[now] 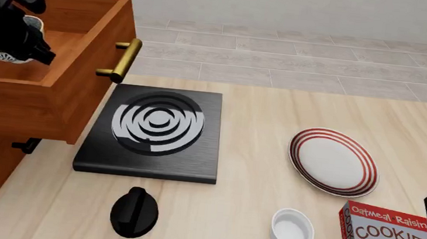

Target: Pick the akita bowl in the top layer of the wooden cabinet and place it on the plate.

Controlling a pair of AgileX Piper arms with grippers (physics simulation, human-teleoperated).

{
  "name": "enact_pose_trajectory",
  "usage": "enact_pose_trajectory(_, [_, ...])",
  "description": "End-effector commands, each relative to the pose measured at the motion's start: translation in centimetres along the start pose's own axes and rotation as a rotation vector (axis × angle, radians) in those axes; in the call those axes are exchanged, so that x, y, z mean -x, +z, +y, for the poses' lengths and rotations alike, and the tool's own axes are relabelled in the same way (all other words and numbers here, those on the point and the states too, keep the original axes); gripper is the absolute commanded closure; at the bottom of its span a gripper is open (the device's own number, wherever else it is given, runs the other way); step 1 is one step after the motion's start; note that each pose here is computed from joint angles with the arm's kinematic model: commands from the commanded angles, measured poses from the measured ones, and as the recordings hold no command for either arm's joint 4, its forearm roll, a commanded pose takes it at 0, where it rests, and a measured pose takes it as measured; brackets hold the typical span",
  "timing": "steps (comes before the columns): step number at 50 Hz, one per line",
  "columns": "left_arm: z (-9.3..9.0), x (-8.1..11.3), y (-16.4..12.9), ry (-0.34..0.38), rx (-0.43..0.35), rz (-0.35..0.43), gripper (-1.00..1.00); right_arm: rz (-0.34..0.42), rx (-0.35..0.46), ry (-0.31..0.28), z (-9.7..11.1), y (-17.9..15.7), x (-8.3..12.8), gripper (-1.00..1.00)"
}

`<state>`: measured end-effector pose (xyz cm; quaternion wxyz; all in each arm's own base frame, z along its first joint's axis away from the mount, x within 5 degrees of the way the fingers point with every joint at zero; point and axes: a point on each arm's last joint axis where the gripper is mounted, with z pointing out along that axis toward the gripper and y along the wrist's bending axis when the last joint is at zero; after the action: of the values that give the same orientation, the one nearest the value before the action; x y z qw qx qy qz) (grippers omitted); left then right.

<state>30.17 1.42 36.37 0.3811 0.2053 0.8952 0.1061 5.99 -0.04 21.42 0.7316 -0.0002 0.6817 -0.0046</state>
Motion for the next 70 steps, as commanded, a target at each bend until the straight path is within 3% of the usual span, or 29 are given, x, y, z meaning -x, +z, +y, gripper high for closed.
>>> enact_pose_trajectory(1, [-0.2,1.7,-1.1,0.011,0.006,-0.061,1.0,0.001,0.0,-0.001,0.0,0.0,0.0,1.0])
enact_pose_trajectory(28, [-2.8,4.1,-2.3,0.019,-0.051,-0.146,1.0,0.001,0.0,0.001,0.0,0.1,0.0,1.0])
enact_pose_trajectory(70, [-1.5,6.4,-5.3,0.067,-0.019,-0.21,1.0,-0.001,0.0,0.005,0.0,0.1,0.0,1.0])
